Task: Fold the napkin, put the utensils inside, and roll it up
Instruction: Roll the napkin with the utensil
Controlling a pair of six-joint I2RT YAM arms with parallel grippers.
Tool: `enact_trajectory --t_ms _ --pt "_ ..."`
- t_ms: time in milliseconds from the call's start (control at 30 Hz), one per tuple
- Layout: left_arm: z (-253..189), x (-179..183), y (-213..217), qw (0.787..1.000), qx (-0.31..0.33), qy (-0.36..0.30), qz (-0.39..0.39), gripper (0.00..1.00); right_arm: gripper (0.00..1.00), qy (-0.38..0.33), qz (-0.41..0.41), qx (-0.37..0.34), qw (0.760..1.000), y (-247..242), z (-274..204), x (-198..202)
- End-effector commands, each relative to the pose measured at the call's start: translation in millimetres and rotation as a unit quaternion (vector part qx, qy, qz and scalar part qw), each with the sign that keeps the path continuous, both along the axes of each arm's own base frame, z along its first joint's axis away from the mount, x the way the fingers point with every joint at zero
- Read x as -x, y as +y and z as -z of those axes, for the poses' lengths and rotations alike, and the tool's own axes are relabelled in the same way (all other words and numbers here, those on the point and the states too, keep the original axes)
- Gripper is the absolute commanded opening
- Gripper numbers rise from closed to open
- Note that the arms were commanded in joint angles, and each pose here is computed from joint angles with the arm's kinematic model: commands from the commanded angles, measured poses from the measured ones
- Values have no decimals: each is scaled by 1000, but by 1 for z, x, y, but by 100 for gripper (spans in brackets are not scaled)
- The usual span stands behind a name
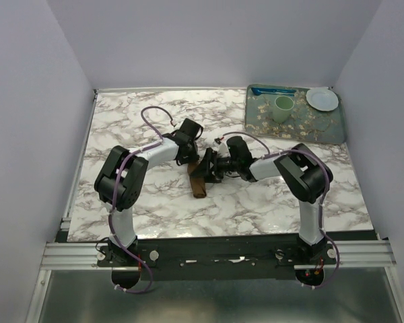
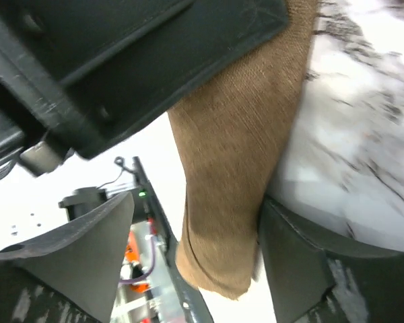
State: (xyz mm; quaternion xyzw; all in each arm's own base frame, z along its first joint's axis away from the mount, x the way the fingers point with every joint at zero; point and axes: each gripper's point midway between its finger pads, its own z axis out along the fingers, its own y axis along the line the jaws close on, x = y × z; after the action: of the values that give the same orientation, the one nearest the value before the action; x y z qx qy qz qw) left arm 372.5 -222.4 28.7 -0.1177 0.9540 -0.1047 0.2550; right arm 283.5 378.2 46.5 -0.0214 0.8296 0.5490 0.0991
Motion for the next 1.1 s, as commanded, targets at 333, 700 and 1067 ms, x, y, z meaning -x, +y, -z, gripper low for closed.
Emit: enact_trajectory --t_ms 333,700,1067 --pt "17 -22 37 978 -195 9 80 37 86 -114 49 234 964 -125 -6 -5" --pt "0 -93 61 903 -395 -33 164 37 88 -122 56 238 962 -146 -11 4" --pt "-6 -137 53 891 -397 -55 214 49 88 -116 49 243 962 -150 -3 14"
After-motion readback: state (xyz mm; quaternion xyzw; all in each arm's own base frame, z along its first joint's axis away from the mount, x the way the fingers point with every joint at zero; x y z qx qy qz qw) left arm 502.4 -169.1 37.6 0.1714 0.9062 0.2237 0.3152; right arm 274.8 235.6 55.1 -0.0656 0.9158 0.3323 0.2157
